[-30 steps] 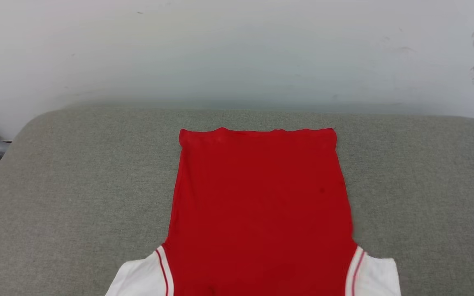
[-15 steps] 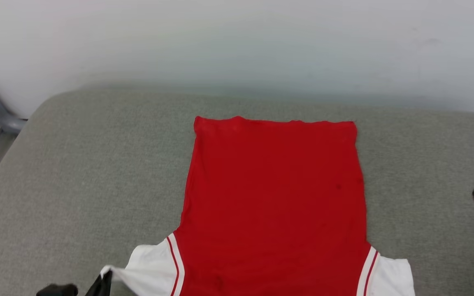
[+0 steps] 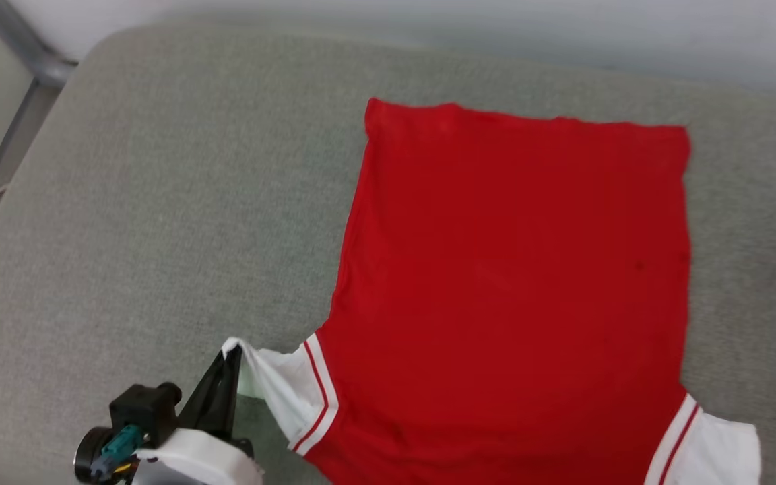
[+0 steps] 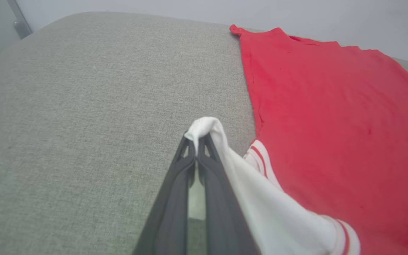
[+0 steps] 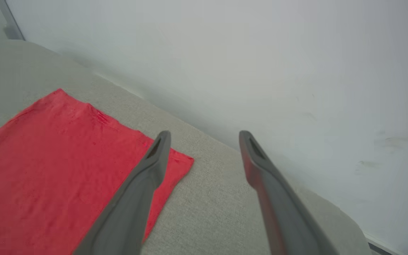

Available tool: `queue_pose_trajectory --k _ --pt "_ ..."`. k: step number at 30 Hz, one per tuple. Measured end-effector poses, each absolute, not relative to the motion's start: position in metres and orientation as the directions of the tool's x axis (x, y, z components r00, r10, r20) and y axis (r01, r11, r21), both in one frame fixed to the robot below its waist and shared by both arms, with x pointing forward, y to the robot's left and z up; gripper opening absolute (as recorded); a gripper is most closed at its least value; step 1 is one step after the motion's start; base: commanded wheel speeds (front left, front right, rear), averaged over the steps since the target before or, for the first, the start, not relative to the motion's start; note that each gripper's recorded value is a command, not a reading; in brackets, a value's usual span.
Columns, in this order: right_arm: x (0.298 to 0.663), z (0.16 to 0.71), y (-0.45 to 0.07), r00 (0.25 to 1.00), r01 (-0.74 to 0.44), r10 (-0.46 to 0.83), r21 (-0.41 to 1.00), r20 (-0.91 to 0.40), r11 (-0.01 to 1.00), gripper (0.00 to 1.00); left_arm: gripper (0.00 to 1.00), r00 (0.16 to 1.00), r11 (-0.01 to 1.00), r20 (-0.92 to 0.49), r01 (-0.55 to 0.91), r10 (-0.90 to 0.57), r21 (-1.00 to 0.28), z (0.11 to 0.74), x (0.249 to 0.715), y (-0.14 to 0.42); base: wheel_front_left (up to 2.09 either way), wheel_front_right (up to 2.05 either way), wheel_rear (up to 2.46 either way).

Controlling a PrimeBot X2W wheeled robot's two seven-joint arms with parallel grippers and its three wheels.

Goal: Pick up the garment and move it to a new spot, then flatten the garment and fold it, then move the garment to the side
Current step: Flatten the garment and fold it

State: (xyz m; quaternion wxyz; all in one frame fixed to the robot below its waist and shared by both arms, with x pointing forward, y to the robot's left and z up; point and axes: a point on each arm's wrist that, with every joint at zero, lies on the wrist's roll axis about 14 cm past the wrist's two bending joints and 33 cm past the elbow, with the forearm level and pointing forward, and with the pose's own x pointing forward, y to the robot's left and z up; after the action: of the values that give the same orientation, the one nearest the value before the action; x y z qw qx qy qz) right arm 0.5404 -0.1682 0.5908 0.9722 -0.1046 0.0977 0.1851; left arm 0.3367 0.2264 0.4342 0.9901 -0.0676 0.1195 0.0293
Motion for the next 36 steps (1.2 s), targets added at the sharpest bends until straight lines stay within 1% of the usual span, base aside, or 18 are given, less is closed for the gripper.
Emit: queue_pose_trajectory --k 2,6,8,11,15,19,22,25,28,32,33,34,36 --pt "0.559 0.581 -0.161 0.897 -0.4 0.337 -0.206 -0.285 0.893 1.0 0.0 0.968 0.988 -0.245 -0.084 0.051 -0.126 0.431 0.342 0.226 0.0 0.0 0.0" --pt "0.587 0.539 -0.146 0.827 -0.443 0.33 -0.166 -0.456 0.881 1.0 0.0 0.963 0.987 -0.262 -0.101 0.067 -0.122 0.422 0.35 0.227 0.0 0.0 0.0" --pt "0.6 0.521 -0.145 0.788 -0.444 0.31 -0.143 -0.532 0.884 1.0 0.0 0.961 0.987 -0.267 -0.103 0.068 -0.12 0.419 0.355 0.226 0.0 0.0 0.0" --pt "0.609 0.485 -0.145 0.691 -0.449 0.269 -0.107 -0.671 0.887 1.0 0.0 0.959 0.988 -0.275 -0.104 0.07 -0.112 0.413 0.362 0.226 0.0 0.0 0.0" --pt "0.616 0.45 -0.141 0.571 -0.464 0.237 -0.072 -0.786 0.883 1.0 0.0 0.956 0.989 -0.284 -0.111 0.079 -0.099 0.406 0.37 0.226 0.0 0.0 0.0" --pt "0.616 0.417 -0.138 0.462 -0.474 0.209 -0.041 -0.862 0.88 1.0 0.0 0.95 0.989 -0.3 -0.115 0.082 -0.093 0.396 0.376 0.225 0.0 0.0 0.0" --pt "0.616 0.392 -0.14 0.406 -0.478 0.184 -0.036 -0.895 0.878 1.0 0.0 0.945 0.989 -0.316 -0.119 0.085 -0.089 0.389 0.378 0.225 0.0 0.0 0.0" --pt "0.615 0.371 -0.132 0.363 -0.48 0.198 0.0 -0.911 0.877 1.0 0.0 0.945 0.99 -0.317 -0.116 0.085 -0.082 0.385 0.384 0.225 0.0 0.0 0.0" --pt "0.611 0.353 -0.13 0.316 -0.493 0.186 0.007 -0.93 0.87 1.0 0.0 0.94 0.99 -0.329 -0.118 0.086 -0.08 0.379 0.384 0.223 0.0 0.0 0.0" --pt "0.61 0.342 -0.13 0.291 -0.505 0.175 0.005 -0.941 0.863 1.0 0.0 0.939 0.989 -0.331 -0.122 0.089 -0.079 0.376 0.387 0.223 0.0 0.0 0.0" --pt "0.61 0.341 -0.131 0.289 -0.508 0.172 0.002 -0.942 0.861 0.98 0.0 0.939 0.99 -0.332 -0.122 0.09 -0.076 0.375 0.386 0.223 0.0 0.0 0.0" --pt "0.611 0.343 -0.132 0.301 -0.511 0.172 -0.007 -0.938 0.86 0.0 0.0 0.94 0.99 -0.328 -0.125 0.095 -0.071 0.376 0.386 0.225 0.0 0.0 0.0" --pt "0.61 0.346 -0.132 0.309 -0.516 0.17 -0.015 -0.936 0.856 0.0 0.0 0.941 0.989 -0.325 -0.125 0.095 -0.073 0.377 0.386 0.225 0.0 0.0 0.0"
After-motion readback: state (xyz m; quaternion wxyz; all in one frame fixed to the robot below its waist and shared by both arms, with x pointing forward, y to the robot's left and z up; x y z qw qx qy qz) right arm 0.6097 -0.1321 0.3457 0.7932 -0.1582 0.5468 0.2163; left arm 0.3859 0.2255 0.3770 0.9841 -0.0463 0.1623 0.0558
